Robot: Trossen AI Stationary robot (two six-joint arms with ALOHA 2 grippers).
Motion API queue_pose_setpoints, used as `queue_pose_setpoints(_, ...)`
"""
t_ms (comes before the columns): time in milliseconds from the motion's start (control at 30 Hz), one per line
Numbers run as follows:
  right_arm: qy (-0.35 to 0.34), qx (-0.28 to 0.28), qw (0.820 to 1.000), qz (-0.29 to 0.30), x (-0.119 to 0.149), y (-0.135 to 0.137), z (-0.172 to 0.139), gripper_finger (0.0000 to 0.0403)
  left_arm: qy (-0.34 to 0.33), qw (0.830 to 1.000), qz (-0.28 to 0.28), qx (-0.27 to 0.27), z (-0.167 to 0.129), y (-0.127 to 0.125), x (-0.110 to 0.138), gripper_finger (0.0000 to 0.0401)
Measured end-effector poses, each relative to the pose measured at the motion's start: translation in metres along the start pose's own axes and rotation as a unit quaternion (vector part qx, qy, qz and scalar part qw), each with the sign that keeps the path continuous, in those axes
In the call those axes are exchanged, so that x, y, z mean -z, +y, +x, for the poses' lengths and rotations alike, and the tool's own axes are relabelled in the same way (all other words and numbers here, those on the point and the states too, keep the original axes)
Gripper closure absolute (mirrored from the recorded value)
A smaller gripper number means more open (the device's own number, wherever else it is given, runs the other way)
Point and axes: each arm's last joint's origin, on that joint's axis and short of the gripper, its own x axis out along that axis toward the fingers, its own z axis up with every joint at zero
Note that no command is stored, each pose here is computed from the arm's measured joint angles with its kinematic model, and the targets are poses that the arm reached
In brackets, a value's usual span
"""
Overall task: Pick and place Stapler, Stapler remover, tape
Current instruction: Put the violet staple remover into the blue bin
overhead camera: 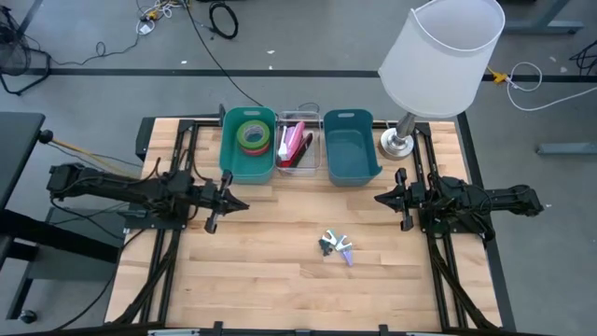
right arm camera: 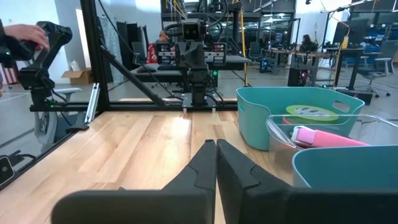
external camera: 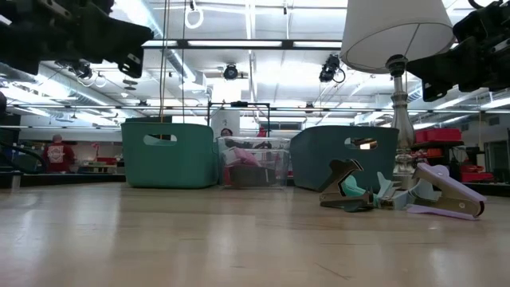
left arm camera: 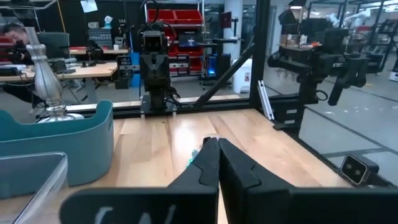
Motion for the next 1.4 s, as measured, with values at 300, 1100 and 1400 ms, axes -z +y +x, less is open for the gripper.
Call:
queue_pose_setpoints(300,0.0,0.0,1.0,0.0,0.0,0.0,0.0,0.0387,-0.017,1.0,-0.007,0.001,-0.011,-0.002,0.008,0.04)
queue_pose_setpoints(1100,0.0,0.0,1.0,0.0,0.0,0.0,0.0,0.0387,-0.013,1.0,-0.02,0.001,-0.033,-0.005,0.027,0.04)
queue_pose_setpoints(1400,0.0,0.0,1.0,0.0,0.0,0.0,0.0,0.0387,0.003,1.0,-0.022,0.001,-0.04,-0.006,0.031,0.04)
